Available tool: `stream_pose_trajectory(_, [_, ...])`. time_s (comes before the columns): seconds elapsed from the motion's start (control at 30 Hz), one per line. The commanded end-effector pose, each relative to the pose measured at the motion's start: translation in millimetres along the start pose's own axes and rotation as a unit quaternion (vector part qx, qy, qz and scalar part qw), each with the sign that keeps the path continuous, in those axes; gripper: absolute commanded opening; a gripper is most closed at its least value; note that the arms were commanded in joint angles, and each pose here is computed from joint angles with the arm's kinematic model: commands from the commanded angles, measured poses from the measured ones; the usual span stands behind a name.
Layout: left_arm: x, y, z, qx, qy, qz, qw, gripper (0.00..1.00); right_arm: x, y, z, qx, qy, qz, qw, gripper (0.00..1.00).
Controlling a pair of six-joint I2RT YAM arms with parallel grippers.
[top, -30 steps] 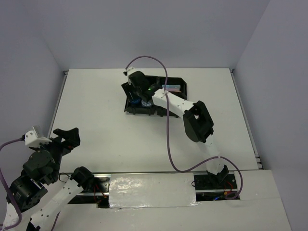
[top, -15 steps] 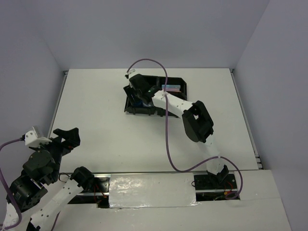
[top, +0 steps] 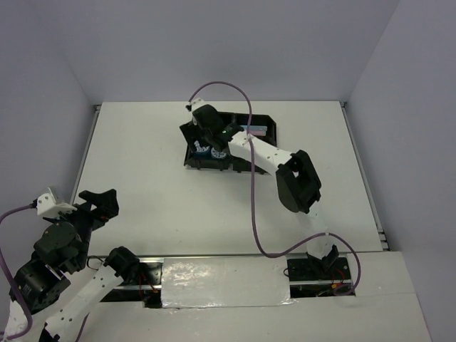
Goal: Sort the stationery into containers
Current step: Place the stationery in the storage box, then pick up the stationery from the center of the board.
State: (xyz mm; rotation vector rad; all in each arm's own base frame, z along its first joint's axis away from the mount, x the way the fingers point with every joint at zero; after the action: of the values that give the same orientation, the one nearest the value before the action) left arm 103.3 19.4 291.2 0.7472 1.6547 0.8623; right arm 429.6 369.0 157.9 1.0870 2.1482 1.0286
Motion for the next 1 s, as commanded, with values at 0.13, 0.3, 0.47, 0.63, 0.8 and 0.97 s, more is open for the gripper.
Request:
stream_pose_trajectory(0.13, [-10, 1, 6, 0.001, -0.009, 0.014, 1.0, 0.99, -24, 86, -110, -0.108, -0.022, 0.044, 0.993, 1.0])
stream_pose_trajectory(0.3, [-44, -17, 19, 0.056, -0.079, 0.076, 0.992, 0.99, -62, 61, -212, -0.13, -0.104, 0.129, 0.977, 1.0])
stream_pose_trajectory(0.47, [-105, -84, 48, 0.232, -0.158, 0.112, 0.953, 0.99, -80, -8, -300, -0.124, -0.112, 0.194, 0.967, 1.0])
stream_pose_trajectory(0.63, [-191, -164, 54, 0.241, -0.362, 0.058, 0.898, 0.99, -89, -60, -351, -0.112, -0.11, 0.223, 0.962, 1.0])
stream_pose_trajectory(0.8, [-271, -227, 44, 0.237, -0.428, 0.153, 0.859, 0.99, -101, -75, -404, -0.137, -0.101, 0.242, 0.955, 1.0])
stream_pose_trajectory(0.97, [-349, -300, 21, 0.2, -0.528, 0.235, 0.791, 0.99, -107, -74, -449, -0.213, -0.064, 0.256, 0.941, 1.0])
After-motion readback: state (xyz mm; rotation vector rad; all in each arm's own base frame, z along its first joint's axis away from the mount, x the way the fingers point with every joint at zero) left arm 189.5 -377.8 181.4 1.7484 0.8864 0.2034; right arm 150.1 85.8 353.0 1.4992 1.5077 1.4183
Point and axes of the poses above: each gripper's point midway between its finger pads, its own z axis out along the fingers, its own x axis along the line the jaws close on, y = z × x, the point moved 4 cm from there along -z, back along the fingers, and after that the axes turned 3 degrees about -z, right-handed, at the moved point
